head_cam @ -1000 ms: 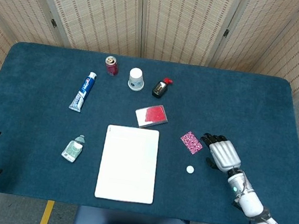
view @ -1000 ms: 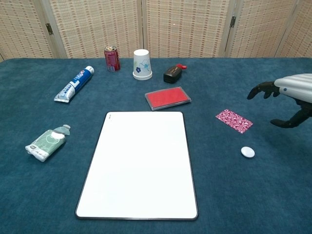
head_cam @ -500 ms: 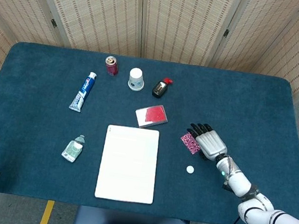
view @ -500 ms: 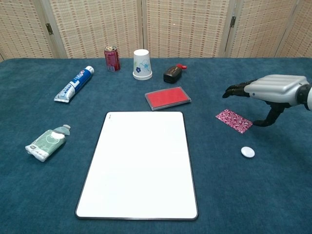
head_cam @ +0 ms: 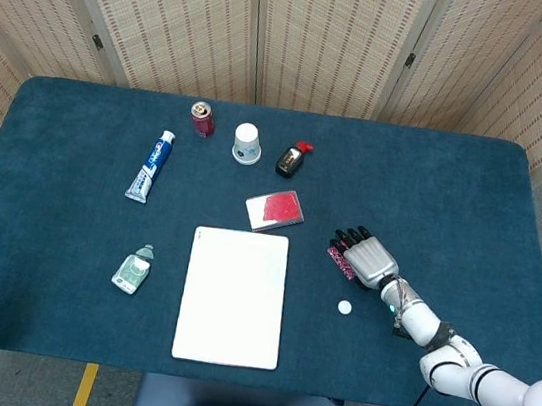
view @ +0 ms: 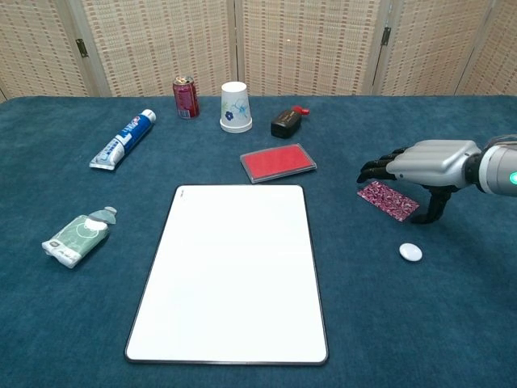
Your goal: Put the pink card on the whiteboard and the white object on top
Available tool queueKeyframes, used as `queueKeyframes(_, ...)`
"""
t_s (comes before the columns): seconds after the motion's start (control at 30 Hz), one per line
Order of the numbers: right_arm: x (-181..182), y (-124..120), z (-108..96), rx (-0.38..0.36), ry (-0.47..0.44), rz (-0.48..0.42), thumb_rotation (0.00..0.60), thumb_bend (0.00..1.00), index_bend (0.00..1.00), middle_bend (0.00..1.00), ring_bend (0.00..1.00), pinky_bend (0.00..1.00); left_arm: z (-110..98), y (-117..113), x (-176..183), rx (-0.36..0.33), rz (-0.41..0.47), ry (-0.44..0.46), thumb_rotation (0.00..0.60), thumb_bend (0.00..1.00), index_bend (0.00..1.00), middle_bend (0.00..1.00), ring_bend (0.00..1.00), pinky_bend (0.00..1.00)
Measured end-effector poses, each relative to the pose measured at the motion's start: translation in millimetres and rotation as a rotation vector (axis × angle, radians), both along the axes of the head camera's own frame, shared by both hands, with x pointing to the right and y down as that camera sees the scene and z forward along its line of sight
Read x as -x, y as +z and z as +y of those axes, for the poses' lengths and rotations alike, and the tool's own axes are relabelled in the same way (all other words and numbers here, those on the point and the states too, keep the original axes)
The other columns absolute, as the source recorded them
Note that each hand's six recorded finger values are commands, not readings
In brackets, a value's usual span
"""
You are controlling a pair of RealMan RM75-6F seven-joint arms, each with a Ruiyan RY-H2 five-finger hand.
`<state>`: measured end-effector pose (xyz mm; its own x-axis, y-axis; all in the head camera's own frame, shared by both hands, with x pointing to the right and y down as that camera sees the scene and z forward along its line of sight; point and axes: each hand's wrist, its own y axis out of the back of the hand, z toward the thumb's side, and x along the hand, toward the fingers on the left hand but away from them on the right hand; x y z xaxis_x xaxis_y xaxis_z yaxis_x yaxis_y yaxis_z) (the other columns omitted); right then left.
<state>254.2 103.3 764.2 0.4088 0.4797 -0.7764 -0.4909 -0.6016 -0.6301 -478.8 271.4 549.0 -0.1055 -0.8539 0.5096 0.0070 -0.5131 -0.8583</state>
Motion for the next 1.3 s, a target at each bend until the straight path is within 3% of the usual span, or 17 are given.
queueKeyframes(0.9,-3,2,-7,-0.010,0.012,0.018,0.600,0.32,0.28,0.10,0.07,0.06,0,2,1,0.003,0.003,-0.003,0.600,0.15,0.19,0.10,0.12,0.00)
queueKeyframes(1.3,29,-30,-5,-0.031,0.000,-0.112,0.600,0.32,0.28,0.11,0.06,0.06,-2,-2,1,-0.006,0.005,-0.002,0.600,0.15,0.19,0.10,0.12,0.00)
